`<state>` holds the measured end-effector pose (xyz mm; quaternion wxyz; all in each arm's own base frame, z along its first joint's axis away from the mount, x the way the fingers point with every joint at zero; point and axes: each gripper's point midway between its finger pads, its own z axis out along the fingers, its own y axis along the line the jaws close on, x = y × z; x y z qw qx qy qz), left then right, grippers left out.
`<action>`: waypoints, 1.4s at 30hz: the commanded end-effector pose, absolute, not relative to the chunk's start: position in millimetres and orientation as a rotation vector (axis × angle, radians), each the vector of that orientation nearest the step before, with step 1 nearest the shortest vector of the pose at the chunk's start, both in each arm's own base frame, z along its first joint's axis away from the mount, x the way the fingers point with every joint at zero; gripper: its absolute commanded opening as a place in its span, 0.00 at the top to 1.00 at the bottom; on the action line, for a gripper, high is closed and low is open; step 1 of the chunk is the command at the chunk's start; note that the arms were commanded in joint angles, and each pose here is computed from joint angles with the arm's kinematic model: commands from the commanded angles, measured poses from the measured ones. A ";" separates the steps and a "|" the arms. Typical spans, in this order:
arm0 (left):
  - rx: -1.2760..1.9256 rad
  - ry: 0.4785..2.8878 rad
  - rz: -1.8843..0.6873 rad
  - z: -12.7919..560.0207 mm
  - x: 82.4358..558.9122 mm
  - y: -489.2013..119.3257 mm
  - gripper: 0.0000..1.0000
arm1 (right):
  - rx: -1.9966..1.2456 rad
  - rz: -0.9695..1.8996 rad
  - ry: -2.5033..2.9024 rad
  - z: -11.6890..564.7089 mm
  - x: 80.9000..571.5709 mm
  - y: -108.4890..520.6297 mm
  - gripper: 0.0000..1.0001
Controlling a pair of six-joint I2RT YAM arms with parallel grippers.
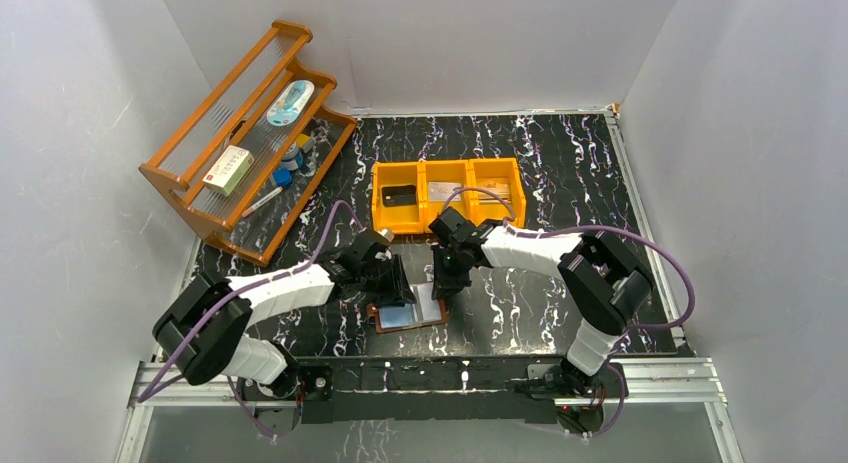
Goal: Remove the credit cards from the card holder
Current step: Remove the credit card from the card holder.
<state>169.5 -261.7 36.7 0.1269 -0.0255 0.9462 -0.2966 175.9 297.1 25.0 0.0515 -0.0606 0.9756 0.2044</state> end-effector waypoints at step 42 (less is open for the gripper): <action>-0.413 2.745 -0.884 8.9 166.7 -258.6 0.79 | -0.082 0.631 3.091 -14.2 148.3 283.2 0.98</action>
